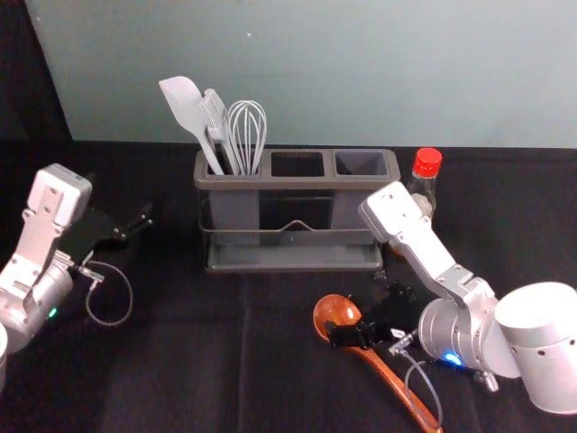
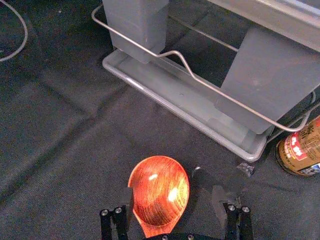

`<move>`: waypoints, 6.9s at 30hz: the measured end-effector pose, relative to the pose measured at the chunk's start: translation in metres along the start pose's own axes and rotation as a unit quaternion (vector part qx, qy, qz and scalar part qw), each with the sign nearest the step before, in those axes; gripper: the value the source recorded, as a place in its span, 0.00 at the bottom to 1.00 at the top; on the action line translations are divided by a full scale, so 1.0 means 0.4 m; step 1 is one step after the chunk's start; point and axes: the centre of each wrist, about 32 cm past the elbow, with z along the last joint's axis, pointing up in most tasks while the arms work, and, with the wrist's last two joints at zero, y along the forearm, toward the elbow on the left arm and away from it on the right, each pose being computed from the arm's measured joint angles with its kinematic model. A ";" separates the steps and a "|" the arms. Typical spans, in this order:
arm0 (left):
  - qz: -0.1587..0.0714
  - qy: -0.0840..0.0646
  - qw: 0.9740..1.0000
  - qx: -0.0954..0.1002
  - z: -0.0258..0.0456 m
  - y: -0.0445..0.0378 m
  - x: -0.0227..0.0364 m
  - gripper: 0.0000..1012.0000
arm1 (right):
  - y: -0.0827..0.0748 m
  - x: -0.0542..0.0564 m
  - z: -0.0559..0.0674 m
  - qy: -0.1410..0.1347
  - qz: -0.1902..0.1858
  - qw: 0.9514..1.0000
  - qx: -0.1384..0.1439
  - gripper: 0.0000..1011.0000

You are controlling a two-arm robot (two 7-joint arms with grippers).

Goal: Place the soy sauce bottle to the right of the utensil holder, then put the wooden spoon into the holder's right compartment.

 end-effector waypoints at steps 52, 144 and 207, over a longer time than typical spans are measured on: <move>0.000 0.000 1.000 0.000 0.000 0.000 0.000 0.99 | 0.066 0.008 0.015 0.006 0.032 0.999 -0.021 0.99; 0.000 0.000 1.000 0.000 0.000 0.000 0.000 0.99 | -0.088 -0.007 -0.217 -0.071 -0.144 0.863 0.479 0.83; 0.000 0.000 1.000 0.000 0.000 0.000 0.000 0.99 | 0.166 0.237 0.121 -0.145 -0.077 0.784 0.599 0.83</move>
